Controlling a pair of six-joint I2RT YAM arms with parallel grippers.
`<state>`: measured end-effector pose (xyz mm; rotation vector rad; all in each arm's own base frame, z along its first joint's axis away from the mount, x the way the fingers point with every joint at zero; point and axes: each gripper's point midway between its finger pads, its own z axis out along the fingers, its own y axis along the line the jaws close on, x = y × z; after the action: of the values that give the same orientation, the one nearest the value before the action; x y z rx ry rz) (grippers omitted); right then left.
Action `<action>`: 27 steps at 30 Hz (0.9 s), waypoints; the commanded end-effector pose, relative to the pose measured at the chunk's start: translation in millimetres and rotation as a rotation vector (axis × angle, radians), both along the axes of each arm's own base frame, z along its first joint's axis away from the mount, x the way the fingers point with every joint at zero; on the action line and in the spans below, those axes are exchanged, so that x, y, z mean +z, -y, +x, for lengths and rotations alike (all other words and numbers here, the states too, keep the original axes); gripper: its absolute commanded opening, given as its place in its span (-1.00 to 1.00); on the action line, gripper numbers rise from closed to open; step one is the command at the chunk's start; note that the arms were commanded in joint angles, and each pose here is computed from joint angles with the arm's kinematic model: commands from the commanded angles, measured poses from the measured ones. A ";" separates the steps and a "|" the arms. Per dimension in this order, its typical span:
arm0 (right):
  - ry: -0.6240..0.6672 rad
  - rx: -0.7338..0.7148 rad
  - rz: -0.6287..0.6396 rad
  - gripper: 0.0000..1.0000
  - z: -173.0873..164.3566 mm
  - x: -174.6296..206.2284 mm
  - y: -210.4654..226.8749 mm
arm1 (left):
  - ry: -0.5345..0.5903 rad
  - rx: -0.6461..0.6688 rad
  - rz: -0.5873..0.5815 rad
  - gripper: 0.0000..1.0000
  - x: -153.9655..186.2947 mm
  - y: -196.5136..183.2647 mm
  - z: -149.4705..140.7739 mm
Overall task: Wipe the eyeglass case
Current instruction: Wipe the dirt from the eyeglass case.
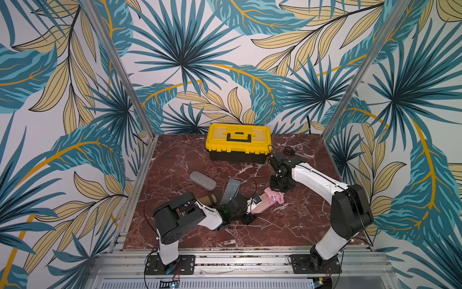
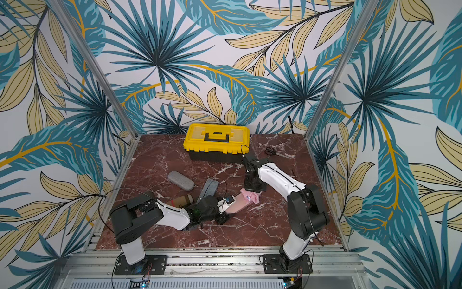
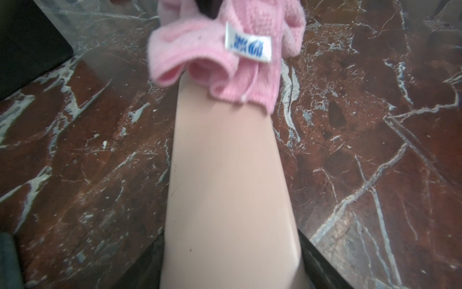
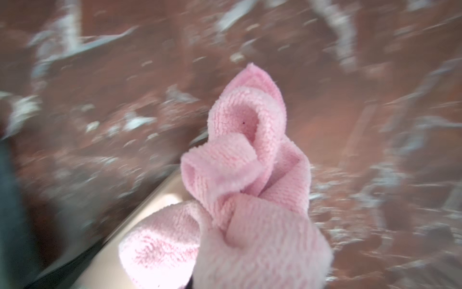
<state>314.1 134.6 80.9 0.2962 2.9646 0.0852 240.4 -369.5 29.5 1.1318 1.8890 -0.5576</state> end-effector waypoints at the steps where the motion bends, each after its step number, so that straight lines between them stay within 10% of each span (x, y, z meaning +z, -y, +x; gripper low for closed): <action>1: -0.108 0.006 0.337 -1.00 -19.2 -11.2 -66.8 | -0.016 0.005 -0.004 -0.88 -3.4 -4.1 -6.4; 4: -0.154 0.009 0.291 -1.00 -17.6 -30.0 -52.3 | -0.028 -0.006 0.003 -0.92 -6.9 -3.3 -8.8; 8: -0.122 0.062 -0.369 -1.00 6.7 -16.9 67.4 | -0.043 -0.016 0.006 -0.93 -10.1 -3.7 -11.7; 10: -0.083 0.102 -0.504 -1.00 19.8 5.5 83.1 | -0.053 -0.018 0.014 -0.93 -12.7 -4.2 -13.1; 20: -0.193 0.074 0.355 -1.00 -44.9 -5.8 -65.4 | -0.068 -0.030 0.022 -1.00 -13.5 -0.9 -14.7; 23: -0.230 0.052 0.271 -1.00 -48.5 -26.2 -37.8 | -0.081 -0.045 0.029 -1.00 -15.5 0.4 -17.2; 27: -0.150 0.072 -0.332 -1.00 -10.2 -13.6 71.6 | -0.109 -0.057 0.063 -1.00 -24.0 0.2 -20.4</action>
<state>280.9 131.3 55.5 0.2389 3.1790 0.1360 238.9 -370.1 28.4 1.1380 1.8963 -0.5602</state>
